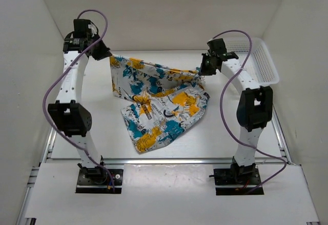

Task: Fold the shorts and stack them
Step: Fold the shorts

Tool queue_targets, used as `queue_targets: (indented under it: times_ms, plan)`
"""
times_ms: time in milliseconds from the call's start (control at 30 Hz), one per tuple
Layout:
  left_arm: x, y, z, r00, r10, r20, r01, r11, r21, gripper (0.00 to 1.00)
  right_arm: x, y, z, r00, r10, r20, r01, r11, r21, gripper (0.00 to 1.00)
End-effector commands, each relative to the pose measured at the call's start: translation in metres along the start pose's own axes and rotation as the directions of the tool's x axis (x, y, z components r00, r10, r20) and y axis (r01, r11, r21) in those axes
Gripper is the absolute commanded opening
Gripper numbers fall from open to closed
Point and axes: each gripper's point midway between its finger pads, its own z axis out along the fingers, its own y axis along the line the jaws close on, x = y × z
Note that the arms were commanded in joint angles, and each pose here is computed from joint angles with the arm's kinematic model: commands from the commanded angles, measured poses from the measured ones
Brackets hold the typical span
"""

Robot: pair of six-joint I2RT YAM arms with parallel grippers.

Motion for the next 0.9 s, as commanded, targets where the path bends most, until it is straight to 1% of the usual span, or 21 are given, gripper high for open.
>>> queue_targets:
  times_ms: [0,67,100,133,167,200,233,267,333,367,433,467,533,567,633,667,700,767,800,833,867]
  plan:
    - [-0.03,-0.013,-0.071,0.981,0.063,0.185,-0.071,0.997,0.036,0.1,-0.017,-0.01,-0.055,0.996,-0.022,0.083,0.021,1.0,0.019,0.0]
    - [-0.036,-0.023,-0.108,0.967,0.065,0.248,-0.084,0.994,0.068,0.1,-0.018,-0.008,-0.072,0.994,-0.025,0.108,0.024,1.0,0.012,0.0]
    - [-0.039,-0.025,-0.122,0.959,0.064,0.277,-0.088,0.993,0.073,0.1,-0.029,-0.001,-0.098,0.985,-0.03,0.168,0.031,0.999,-0.005,0.0]
    - [-0.047,-0.035,-0.155,0.938,0.062,0.342,-0.104,0.989,0.107,0.1,-0.031,0.002,-0.113,0.982,-0.031,0.186,0.034,0.999,-0.01,0.0]
    - [-0.048,-0.038,-0.172,0.93,0.061,0.364,-0.11,0.987,0.118,0.1,-0.034,0.004,-0.127,0.977,-0.042,0.209,0.046,0.999,-0.015,0.0]
    - [-0.05,-0.04,-0.189,0.919,0.058,0.39,-0.114,0.986,0.122,0.1,-0.037,0.008,-0.155,0.966,-0.057,0.252,0.065,0.998,-0.023,0.0]
    - [-0.057,-0.047,-0.225,0.887,0.047,0.46,-0.13,0.98,0.149,0.1,-0.038,0.012,-0.169,0.961,-0.058,0.271,0.071,0.997,-0.038,0.0]
    - [-0.061,-0.048,-0.243,0.868,0.04,0.495,-0.135,0.978,0.159,0.1,-0.043,0.021,-0.2,0.941,-0.076,0.328,0.103,0.992,-0.068,0.0]
    - [-0.063,-0.051,-0.278,0.834,0.014,0.551,-0.139,0.973,0.185,0.1,-0.039,0.032,-0.229,0.923,-0.122,0.364,0.167,0.981,-0.094,0.0]
    - [-0.063,-0.053,-0.312,0.796,-0.01,0.605,-0.147,0.967,0.21,0.1,-0.037,0.038,-0.253,0.906,-0.147,0.398,0.208,0.971,-0.115,0.0]
    - [-0.059,-0.058,-0.346,0.761,-0.032,0.648,-0.163,0.957,0.239,0.1,-0.03,0.051,-0.287,0.878,-0.22,0.424,0.305,0.942,-0.143,0.0]
    - [-0.054,-0.061,-0.377,0.726,-0.045,0.686,-0.186,0.948,0.259,0.1,-0.027,0.056,-0.309,0.857,-0.239,0.457,0.336,0.931,-0.144,0.0]
    - [-0.05,-0.063,-0.407,0.688,-0.072,0.722,-0.196,0.94,0.28,0.1,-0.019,0.063,-0.337,0.83,-0.264,0.491,0.377,0.914,-0.147,0.0]
    - [-0.044,-0.066,-0.437,0.651,-0.096,0.753,-0.216,0.928,0.305,0.1,-0.018,0.066,-0.367,0.792,-0.259,0.553,0.392,0.91,-0.136,0.0]
    - [-0.036,-0.065,-0.463,0.615,-0.111,0.781,-0.23,0.922,0.313,0.1,-0.013,0.066,-0.392,0.767,-0.253,0.59,0.401,0.906,-0.133,0.0]
    - [-0.03,-0.062,-0.487,0.575,-0.129,0.808,-0.236,0.919,0.315,0.1,-0.01,0.065,-0.413,0.745,-0.247,0.62,0.401,0.908,-0.12,0.0]
    - [-0.028,-0.061,-0.499,0.552,-0.14,0.822,-0.241,0.917,0.317,0.1,-0.008,0.065,-0.425,0.731,-0.244,0.637,0.405,0.907,-0.118,0.0]
    - [-0.021,-0.055,-0.514,0.526,-0.151,0.837,-0.232,0.921,0.312,0.1,-0.001,0.061,-0.447,0.713,-0.229,0.663,0.393,0.914,-0.106,0.0]
    - [-0.017,-0.05,-0.533,0.484,-0.17,0.858,-0.232,0.921,0.313,0.1,-0.001,0.061,-0.452,0.708,-0.228,0.669,0.394,0.913,-0.106,0.0]
    - [-0.014,-0.048,-0.541,0.465,-0.17,0.869,-0.237,0.922,0.307,0.1,-0.002,0.061,-0.47,0.674,-0.219,0.706,0.393,0.915,-0.092,0.0]
    - [-0.013,-0.048,-0.545,0.457,-0.173,0.872,-0.242,0.92,0.309,0.1,0.002,0.06,-0.48,0.667,-0.207,0.716,0.39,0.916,-0.098,0.0]
